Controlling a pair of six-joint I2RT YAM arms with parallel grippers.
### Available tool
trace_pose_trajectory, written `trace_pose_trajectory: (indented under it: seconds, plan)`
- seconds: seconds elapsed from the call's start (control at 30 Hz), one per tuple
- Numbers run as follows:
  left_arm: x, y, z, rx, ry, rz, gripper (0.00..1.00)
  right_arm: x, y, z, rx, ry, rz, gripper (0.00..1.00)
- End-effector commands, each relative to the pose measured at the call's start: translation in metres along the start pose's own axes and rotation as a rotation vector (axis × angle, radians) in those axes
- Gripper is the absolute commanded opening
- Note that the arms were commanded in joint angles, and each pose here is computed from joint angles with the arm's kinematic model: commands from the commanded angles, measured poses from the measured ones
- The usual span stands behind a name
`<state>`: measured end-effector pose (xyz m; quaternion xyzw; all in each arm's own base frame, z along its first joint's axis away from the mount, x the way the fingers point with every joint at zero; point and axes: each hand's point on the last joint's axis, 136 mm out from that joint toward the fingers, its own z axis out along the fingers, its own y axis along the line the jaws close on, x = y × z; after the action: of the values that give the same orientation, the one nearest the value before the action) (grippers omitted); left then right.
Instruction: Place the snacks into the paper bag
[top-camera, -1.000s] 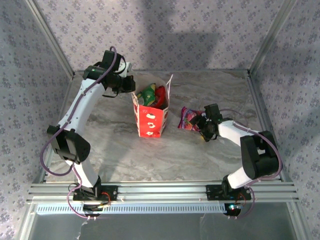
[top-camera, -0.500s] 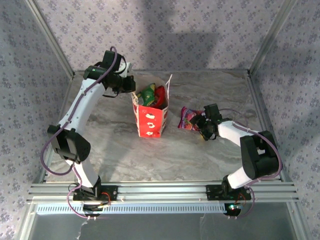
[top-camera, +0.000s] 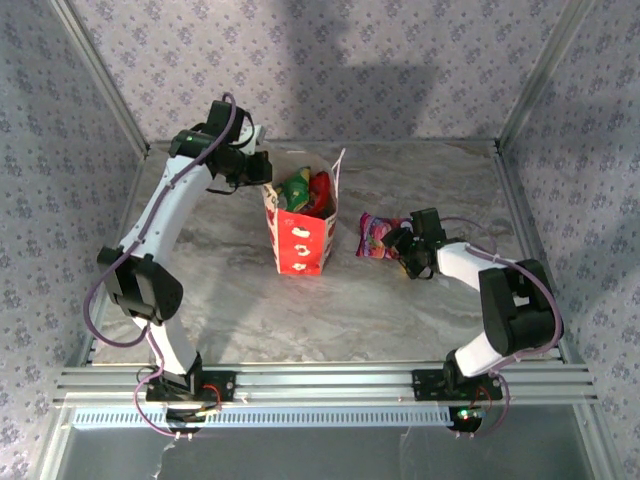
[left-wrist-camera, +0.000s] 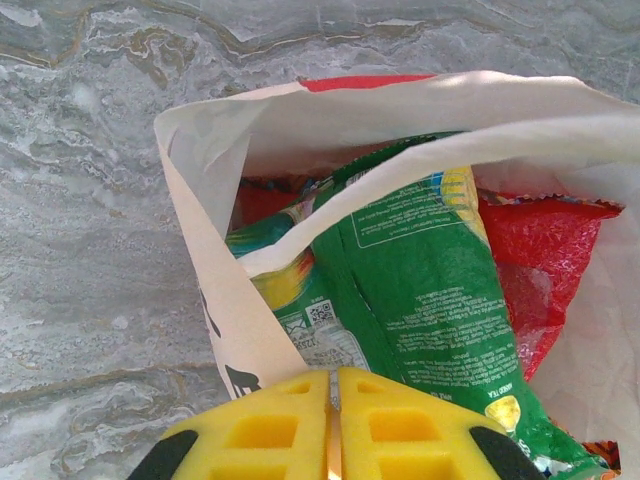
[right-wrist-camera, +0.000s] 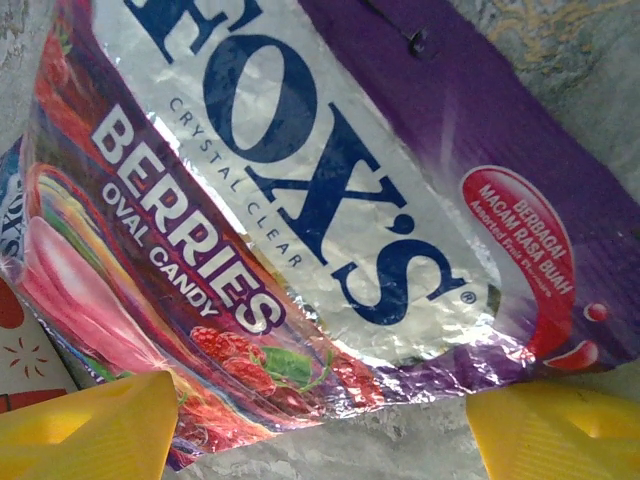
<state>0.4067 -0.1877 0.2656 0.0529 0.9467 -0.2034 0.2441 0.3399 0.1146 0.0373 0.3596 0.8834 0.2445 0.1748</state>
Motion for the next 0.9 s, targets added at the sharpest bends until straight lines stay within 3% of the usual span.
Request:
trace_pose_trajectory:
  seconds: [0.0,0.1,0.3,0.53,0.73,0.87]
  plan:
    - [0.010,0.009,0.007,-0.029,0.063,-0.022,0.11,-0.006,0.000,0.010,-0.004,-0.018,0.003,0.79]
    - [0.009,0.009,0.008,-0.031,0.065,-0.022,0.11,-0.011,0.001,0.013,0.005,-0.030,0.000,0.74]
    - [0.009,0.009,0.008,-0.032,0.069,-0.025,0.11,-0.012,-0.012,0.019,0.056,-0.004,0.014,0.49]
    - [0.009,0.009,0.010,-0.031,0.072,-0.031,0.11,-0.015,-0.020,0.005,0.112,0.021,-0.048,0.41]
    - [0.011,0.007,0.013,-0.027,0.078,-0.029,0.11,-0.022,-0.037,-0.008,0.162,0.035,-0.096,0.24]
    - [0.011,0.006,0.012,-0.027,0.078,-0.025,0.11,-0.029,-0.047,-0.014,0.172,0.031,-0.104,0.18]
